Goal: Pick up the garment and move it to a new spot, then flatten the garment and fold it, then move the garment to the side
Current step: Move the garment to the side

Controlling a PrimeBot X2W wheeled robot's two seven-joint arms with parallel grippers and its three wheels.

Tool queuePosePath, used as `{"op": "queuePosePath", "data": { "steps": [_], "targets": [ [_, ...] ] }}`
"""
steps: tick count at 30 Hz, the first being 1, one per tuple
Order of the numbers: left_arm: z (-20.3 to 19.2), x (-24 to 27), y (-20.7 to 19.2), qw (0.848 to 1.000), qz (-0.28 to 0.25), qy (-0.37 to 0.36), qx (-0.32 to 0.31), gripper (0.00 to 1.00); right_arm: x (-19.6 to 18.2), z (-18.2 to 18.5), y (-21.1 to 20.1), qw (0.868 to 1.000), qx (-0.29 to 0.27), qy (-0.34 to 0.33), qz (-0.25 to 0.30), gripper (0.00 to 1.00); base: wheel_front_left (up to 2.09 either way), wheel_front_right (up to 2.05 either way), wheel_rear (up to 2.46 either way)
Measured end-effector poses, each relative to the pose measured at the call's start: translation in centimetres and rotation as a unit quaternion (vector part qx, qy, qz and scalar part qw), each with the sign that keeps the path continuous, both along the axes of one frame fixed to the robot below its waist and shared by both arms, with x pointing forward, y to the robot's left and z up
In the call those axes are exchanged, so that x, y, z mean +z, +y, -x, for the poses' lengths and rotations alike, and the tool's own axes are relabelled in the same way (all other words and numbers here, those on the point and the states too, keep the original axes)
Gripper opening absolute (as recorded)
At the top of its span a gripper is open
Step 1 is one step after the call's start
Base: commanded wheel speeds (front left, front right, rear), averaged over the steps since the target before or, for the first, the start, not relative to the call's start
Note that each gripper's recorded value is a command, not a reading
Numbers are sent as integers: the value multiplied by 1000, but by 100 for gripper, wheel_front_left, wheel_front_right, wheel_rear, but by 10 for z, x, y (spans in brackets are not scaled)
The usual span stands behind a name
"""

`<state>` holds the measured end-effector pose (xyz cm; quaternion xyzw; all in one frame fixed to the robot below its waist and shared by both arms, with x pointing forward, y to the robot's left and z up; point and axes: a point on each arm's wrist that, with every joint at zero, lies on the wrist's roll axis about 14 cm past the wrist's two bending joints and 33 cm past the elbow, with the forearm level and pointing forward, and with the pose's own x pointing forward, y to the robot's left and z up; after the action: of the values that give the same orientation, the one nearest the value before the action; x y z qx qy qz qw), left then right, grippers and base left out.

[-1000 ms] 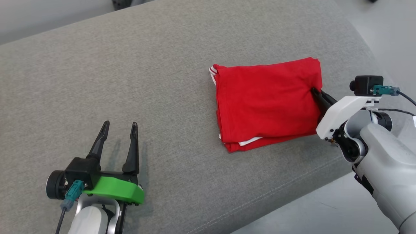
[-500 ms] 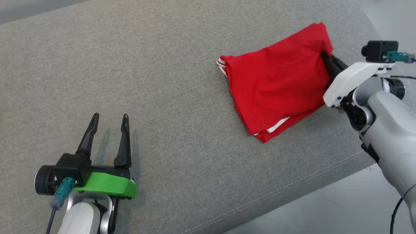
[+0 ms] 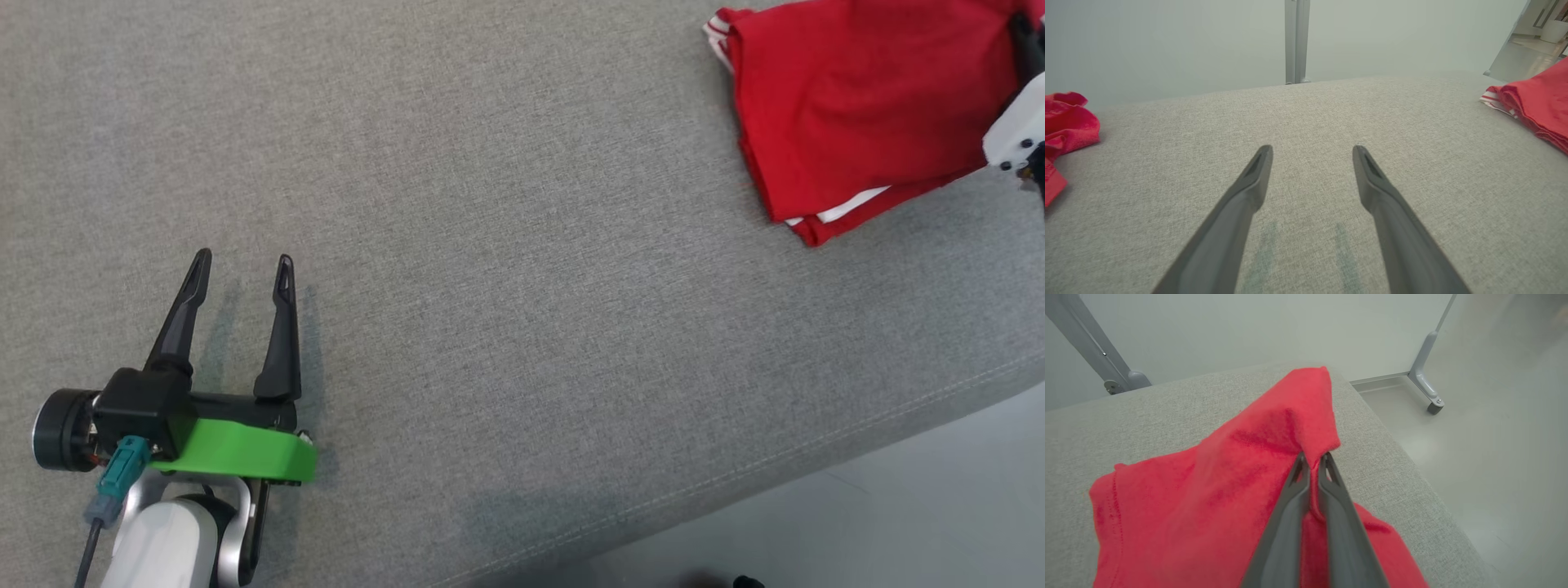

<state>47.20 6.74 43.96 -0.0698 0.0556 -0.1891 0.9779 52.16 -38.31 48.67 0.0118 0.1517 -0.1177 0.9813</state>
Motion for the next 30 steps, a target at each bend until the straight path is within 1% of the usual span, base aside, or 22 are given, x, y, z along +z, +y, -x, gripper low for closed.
{"op": "queuePosePath", "data": {
  "steps": [5, 8, 13, 18, 19, 20, 21, 25, 30],
  "targets": [
    [-2, -8, 3, 1000, -5, 9, -1, 100, -10, 1, -28, 999, -32, 15, 28, 0, 0, 0, 0],
    [-2, -11, 5, 1000, -10, 13, -2, 100, -17, 0, -37, 997, -38, 30, 53, 0, 0, 0, 0],
    [-3, -15, 11, 1000, -21, 17, 1, 100, -17, -12, -38, 995, -27, 30, 88, 0, 0, 0, 0],
    [-3, -18, 13, 999, -25, 22, 2, 100, -22, -17, -38, 995, -25, 32, 96, 0, 0, 0, 0],
    [-3, -18, 14, 999, -25, 23, 3, 100, -21, -18, -38, 994, -27, 31, 96, 19, 0, 0, 0],
    [-3, -18, 14, 999, -26, 24, 3, 100, -21, -17, -39, 994, -28, 31, 98, 48, 0, 0, 0],
    [-2, -18, 13, 999, -26, 23, 2, 100, -19, -17, -41, 994, -30, 29, 99, 100, 0, 0, 0],
    [-1, -16, 12, 999, -26, 22, 0, 100, -6, -13, -53, 993, -44, 18, 111, 100, 0, 0, 0],
    [0, -13, 9, 1000, -24, 18, -3, 100, 3, -13, -51, 993, -45, 2, 107, 100, 0, 0, 0]
  ]
}}
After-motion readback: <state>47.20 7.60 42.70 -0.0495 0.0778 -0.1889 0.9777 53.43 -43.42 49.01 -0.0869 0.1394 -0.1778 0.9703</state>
